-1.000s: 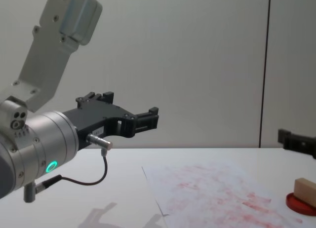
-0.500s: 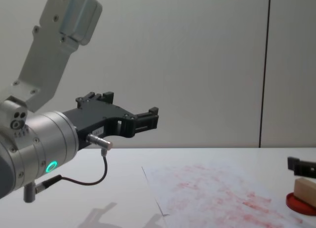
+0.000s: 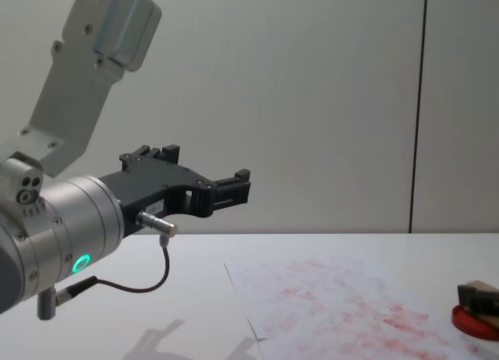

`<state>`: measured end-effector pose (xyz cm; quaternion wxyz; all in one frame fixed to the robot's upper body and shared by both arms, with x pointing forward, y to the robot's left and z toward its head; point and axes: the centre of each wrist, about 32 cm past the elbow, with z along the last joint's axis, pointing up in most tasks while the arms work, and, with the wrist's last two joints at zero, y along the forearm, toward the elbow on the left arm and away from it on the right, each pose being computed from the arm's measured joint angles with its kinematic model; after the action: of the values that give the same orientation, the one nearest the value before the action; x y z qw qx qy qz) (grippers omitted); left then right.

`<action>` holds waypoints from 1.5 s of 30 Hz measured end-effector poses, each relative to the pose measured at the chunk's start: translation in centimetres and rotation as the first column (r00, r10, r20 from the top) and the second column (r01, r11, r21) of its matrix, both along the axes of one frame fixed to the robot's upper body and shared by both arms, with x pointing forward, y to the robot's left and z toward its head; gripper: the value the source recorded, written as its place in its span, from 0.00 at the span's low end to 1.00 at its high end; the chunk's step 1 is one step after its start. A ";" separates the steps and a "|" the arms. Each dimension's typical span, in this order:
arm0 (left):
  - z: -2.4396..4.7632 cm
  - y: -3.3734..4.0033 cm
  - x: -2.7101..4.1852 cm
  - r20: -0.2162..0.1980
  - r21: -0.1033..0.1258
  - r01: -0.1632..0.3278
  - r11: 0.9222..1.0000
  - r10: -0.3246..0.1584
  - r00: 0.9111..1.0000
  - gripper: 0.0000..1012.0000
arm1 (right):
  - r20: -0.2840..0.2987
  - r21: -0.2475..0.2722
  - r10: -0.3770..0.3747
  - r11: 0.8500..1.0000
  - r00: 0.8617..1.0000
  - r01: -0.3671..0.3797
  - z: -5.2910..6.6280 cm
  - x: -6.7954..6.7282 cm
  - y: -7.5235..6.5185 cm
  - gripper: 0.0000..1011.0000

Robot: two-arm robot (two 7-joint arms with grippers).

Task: Use the one hand to pick up the stamp and affix it onto the A4 paper.

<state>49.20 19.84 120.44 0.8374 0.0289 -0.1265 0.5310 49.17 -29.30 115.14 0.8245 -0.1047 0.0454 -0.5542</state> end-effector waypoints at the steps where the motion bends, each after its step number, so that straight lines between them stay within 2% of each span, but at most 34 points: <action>1: 0.00 0.00 0.00 0.000 0.000 0.000 1.000 0.000 1.000 0.98 | -0.004 -0.001 0.001 1.000 1.000 -0.001 -0.1 0.0 0.0 0.99; 3: 0.00 0.00 0.00 0.000 0.000 0.000 1.000 0.000 1.000 0.98 | -0.012 -0.002 0.003 1.000 1.000 -0.003 -0.2 0.1 -0.1 0.99; 8: 0.00 0.00 0.00 0.000 0.000 0.000 1.000 0.000 1.000 0.98 | -0.025 -0.003 0.005 1.000 1.000 -0.005 -0.4 0.3 -0.3 0.89; 14: 0.00 0.00 0.00 0.000 0.000 0.000 1.000 0.000 1.000 0.98 | -0.037 -0.002 0.005 1.000 0.999 -0.005 -0.6 0.6 -0.4 0.73; 15: 0.00 0.00 0.00 0.000 0.000 0.000 1.000 0.000 1.000 0.98 | -0.038 -0.002 0.004 1.000 0.999 -0.004 -0.7 0.6 -0.4 0.68; 21: 0.00 0.00 0.00 0.000 0.000 0.000 1.000 0.000 1.000 0.98 | -0.044 -0.001 0.001 1.000 0.999 -0.001 -0.8 0.8 -0.5 0.53; 22: 0.00 0.00 0.00 0.000 0.000 0.000 1.000 0.000 1.000 0.98 | -0.045 0.000 0.001 1.000 0.999 -0.001 -0.8 0.8 -0.6 0.46; 24: 0.00 0.00 0.00 0.000 0.000 0.000 1.000 0.000 1.000 0.98 | -0.045 0.000 0.001 1.000 0.999 -0.001 -0.9 0.9 -0.6 0.42; 27: 0.00 0.00 0.00 0.000 0.000 0.000 1.000 0.000 1.000 0.98 | -0.045 0.000 0.002 1.000 0.999 -0.002 -1.0 0.9 -0.6 0.30; 28: 0.00 0.00 0.00 0.000 0.000 0.000 1.000 0.000 1.000 0.98 | -0.044 0.001 0.002 1.000 0.999 -0.002 -1.0 0.9 -0.6 0.30; 29: 0.00 0.00 0.00 0.000 0.000 0.000 1.000 0.000 1.000 0.98 | -0.043 0.001 0.003 1.000 0.999 -0.002 -1.0 0.9 -0.6 0.25; 31: 0.00 0.00 0.00 0.000 0.000 0.000 1.000 0.000 1.000 0.98 | -0.039 0.001 0.005 1.000 0.999 -0.004 -1.0 1.0 -0.5 0.22; 37: 0.00 0.00 0.00 0.000 0.000 0.000 1.000 0.000 1.000 0.98 | -0.019 0.000 0.015 1.000 1.000 -0.015 -1.0 1.0 -0.4 0.22; 45: 0.00 0.00 0.00 0.000 0.000 0.000 1.000 0.000 1.000 0.98 | 0.031 0.000 0.067 0.998 0.997 -0.067 -0.3 1.1 0.4 0.22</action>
<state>49.20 19.84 120.44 0.8374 0.0289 -0.1265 0.5310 50.29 -28.91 114.83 0.8434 -0.0970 0.0294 -0.5276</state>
